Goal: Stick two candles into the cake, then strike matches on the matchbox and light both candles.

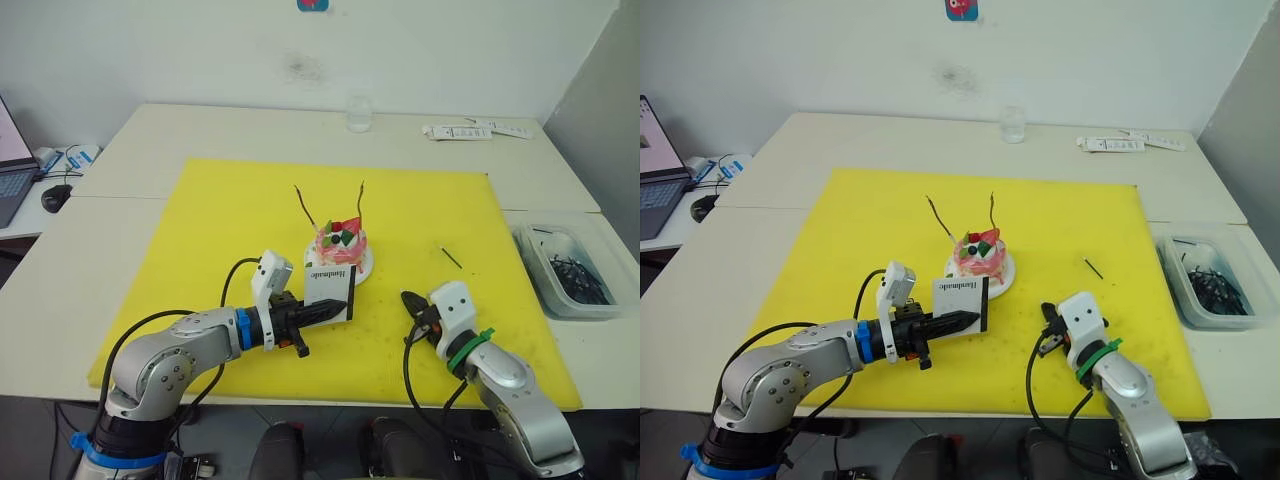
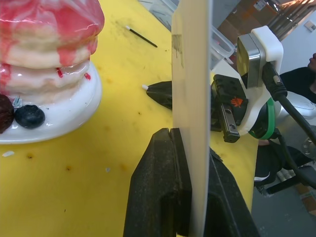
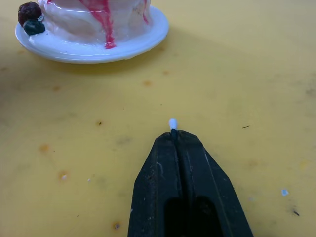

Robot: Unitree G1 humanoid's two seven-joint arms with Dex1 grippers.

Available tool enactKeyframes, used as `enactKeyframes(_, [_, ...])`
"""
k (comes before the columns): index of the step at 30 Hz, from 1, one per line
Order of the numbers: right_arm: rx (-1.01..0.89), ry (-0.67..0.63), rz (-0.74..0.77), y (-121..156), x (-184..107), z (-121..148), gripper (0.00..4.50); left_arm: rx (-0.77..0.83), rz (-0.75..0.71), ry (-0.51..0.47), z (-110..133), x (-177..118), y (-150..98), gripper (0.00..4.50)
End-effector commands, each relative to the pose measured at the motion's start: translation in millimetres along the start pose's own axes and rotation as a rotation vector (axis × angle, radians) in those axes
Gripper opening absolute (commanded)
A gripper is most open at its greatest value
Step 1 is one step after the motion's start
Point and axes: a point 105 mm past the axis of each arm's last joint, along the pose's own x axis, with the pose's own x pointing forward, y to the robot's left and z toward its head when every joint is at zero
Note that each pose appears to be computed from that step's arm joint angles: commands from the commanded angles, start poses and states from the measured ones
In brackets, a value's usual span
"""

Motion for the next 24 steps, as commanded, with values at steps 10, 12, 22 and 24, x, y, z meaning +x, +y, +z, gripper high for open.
enactKeyframes(10, [-0.001,-0.04,0.029,0.0,-5.3,11.7,0.03,0.016,-0.025,-0.045,13.6,6.5,-8.9,0.0])
enactKeyframes(12, [-0.035,-0.062,0.052,0.4,-9.3,22.6,0.03,0.003,-0.022,-0.056,15.8,7.6,-8.7,0.0])
enactKeyframes(22, [-0.374,-0.049,0.373,27.4,-39.0,82.7,0.03,-0.007,-0.036,-0.064,28.0,19.0,-12.8,0.0])
enactKeyframes(24, [-0.417,-0.03,0.399,29.9,-37.9,85.7,0.03,-0.007,-0.036,-0.061,28.3,20.1,-11.8,0.0])
